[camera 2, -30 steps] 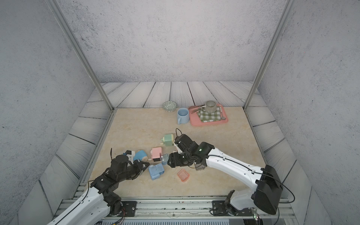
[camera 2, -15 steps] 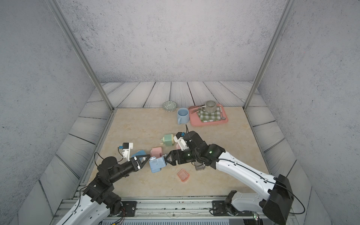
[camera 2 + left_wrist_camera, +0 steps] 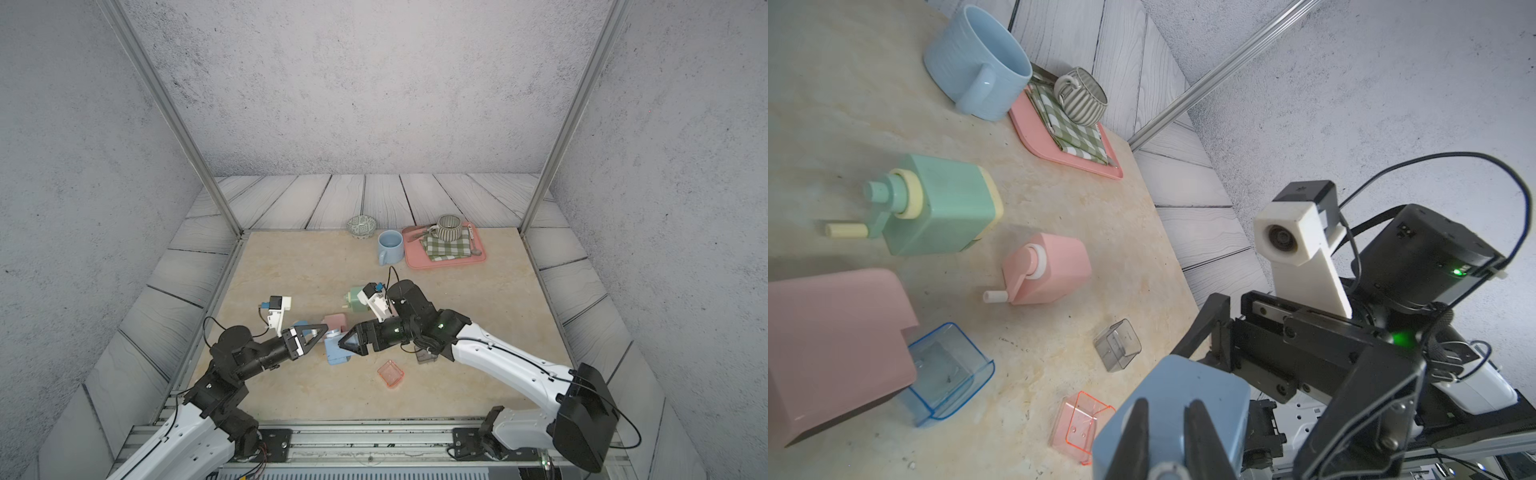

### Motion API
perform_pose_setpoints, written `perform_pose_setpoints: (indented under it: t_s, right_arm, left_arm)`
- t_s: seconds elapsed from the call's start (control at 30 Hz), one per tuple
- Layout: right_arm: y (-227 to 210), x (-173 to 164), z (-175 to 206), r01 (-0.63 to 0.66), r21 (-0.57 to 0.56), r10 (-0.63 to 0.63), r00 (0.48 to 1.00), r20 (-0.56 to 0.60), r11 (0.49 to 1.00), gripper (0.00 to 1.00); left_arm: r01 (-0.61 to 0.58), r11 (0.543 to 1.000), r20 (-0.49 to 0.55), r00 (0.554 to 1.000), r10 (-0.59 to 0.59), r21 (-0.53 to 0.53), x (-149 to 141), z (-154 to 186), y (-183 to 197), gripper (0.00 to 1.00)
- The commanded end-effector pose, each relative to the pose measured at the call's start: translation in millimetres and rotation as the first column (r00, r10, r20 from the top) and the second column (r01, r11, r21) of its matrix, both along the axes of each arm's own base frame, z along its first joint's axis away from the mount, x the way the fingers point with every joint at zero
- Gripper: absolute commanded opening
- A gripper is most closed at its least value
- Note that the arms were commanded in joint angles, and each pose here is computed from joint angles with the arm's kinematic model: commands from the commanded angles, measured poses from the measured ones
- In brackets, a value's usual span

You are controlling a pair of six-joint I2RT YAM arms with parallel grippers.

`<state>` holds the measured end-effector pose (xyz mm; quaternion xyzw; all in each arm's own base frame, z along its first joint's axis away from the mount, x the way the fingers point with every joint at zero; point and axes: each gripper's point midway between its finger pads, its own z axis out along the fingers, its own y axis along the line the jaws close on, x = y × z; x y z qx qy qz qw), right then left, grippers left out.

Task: Put the tray back into the pencil sharpener
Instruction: Pick up the pencil sharpener from the center of the board.

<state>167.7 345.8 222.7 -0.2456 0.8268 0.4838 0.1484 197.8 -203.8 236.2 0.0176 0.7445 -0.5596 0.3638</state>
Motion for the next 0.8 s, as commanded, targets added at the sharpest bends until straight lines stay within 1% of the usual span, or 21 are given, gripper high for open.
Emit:
perform_pose_setpoints:
  t_s: [0.0, 0.1, 0.23, 0.33, 0.53, 0.77]
  right_arm:
    - [7.8, -3.5, -4.4, -0.044, 0.032, 0.045, 0.999, -0.016, 0.999, 0.95]
    - [13.8, -4.2, -1.0, -0.054, 0.072, 0.057, 0.998, -0.034, 0.996, 0.95]
    - [18.8, -7.8, 6.6, -0.073, 0.125, 0.080, 0.995, -0.056, 0.989, 0.89]
    - [19.4, -8.5, 5.4, -0.066, 0.132, 0.077, 0.994, -0.077, 0.989, 0.85]
    - [22.5, -10.4, 5.6, -0.059, 0.157, 0.080, 0.988, -0.131, 0.986, 0.74]
    - [26.3, -9.9, 8.3, -0.049, 0.170, 0.079, 0.982, -0.174, 0.984, 0.54]
  left_arm:
    - [0.041, 0.997, 0.083, 0.996, -0.036, -0.062, -2.5, 34.3, -4.7, 0.00]
    - [0.050, 0.996, 0.071, 0.996, -0.045, -0.068, -1.9, 35.0, -6.7, 0.00]
    - [0.050, 0.996, 0.040, 0.998, -0.047, -0.074, -0.3, 33.9, -8.0, 0.00]
    - [0.049, 0.996, 0.042, 0.998, -0.045, -0.078, 0.9, 36.6, -8.3, 0.00]
    - [0.049, 0.996, 0.022, 0.999, -0.048, -0.076, 2.0, 35.8, -9.4, 0.00]
    - [0.047, 0.996, 0.029, 0.999, -0.045, -0.072, 2.5, 38.4, -9.1, 0.00]
